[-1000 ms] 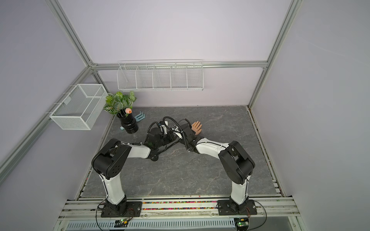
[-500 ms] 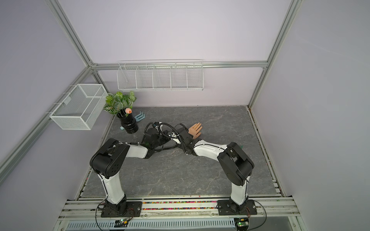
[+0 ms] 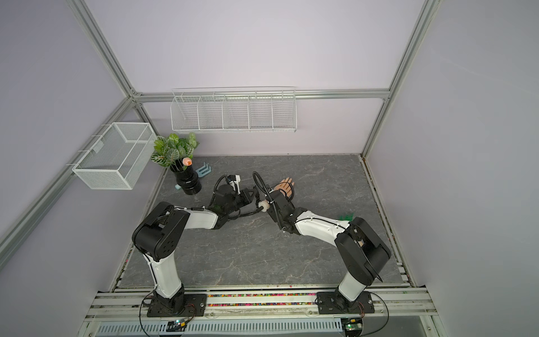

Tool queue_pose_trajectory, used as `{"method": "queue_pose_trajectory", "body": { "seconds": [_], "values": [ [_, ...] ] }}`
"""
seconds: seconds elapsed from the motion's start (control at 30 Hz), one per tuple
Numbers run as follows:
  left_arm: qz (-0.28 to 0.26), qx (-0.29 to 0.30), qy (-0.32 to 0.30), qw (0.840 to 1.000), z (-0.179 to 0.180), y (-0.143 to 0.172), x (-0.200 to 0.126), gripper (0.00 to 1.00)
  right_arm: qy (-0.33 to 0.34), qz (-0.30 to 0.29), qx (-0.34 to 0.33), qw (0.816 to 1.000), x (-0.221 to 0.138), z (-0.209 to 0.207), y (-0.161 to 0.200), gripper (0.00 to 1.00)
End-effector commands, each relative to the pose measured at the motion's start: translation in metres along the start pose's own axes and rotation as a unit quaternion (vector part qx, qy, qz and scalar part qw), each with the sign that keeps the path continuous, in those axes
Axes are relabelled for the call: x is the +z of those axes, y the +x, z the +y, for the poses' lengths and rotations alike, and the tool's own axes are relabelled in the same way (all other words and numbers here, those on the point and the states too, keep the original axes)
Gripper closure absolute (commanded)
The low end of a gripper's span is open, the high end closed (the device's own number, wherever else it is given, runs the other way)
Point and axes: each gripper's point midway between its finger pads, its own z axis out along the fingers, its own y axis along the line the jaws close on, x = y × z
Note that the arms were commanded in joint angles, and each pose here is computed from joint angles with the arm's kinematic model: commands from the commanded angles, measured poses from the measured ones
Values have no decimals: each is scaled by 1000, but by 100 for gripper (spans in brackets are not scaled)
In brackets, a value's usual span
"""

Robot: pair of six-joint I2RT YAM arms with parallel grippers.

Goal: Take off the watch
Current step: Untie the watch from the hand, then take off the watch from the hand.

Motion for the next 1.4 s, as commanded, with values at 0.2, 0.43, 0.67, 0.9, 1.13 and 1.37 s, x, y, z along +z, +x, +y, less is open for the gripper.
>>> {"method": "queue_pose_trajectory", "body": {
  "seconds": [0.2,0.43,0.67,0.9,1.13,1.37],
  "values": [
    [44,70,-10,997,-13,8,6,100,-7,-40,115,992,-40,-15,16,45],
    [48,139,-46,988,-17,9,-6,100,-117,-130,131,976,-94,-2,-51,19],
    [1,291,20,956,-103,-8,-27,100,-130,-110,241,955,-86,-8,-60,16],
    [-20,462,2,887,-139,-15,-47,100,-116,-84,271,952,-77,-22,-38,13],
    [-26,541,-65,838,-113,-8,-47,100,-211,-96,256,939,-77,4,-35,4],
    [19,477,-51,877,-84,30,-32,100,-280,-33,231,931,-61,41,-25,4]
  ]
}}
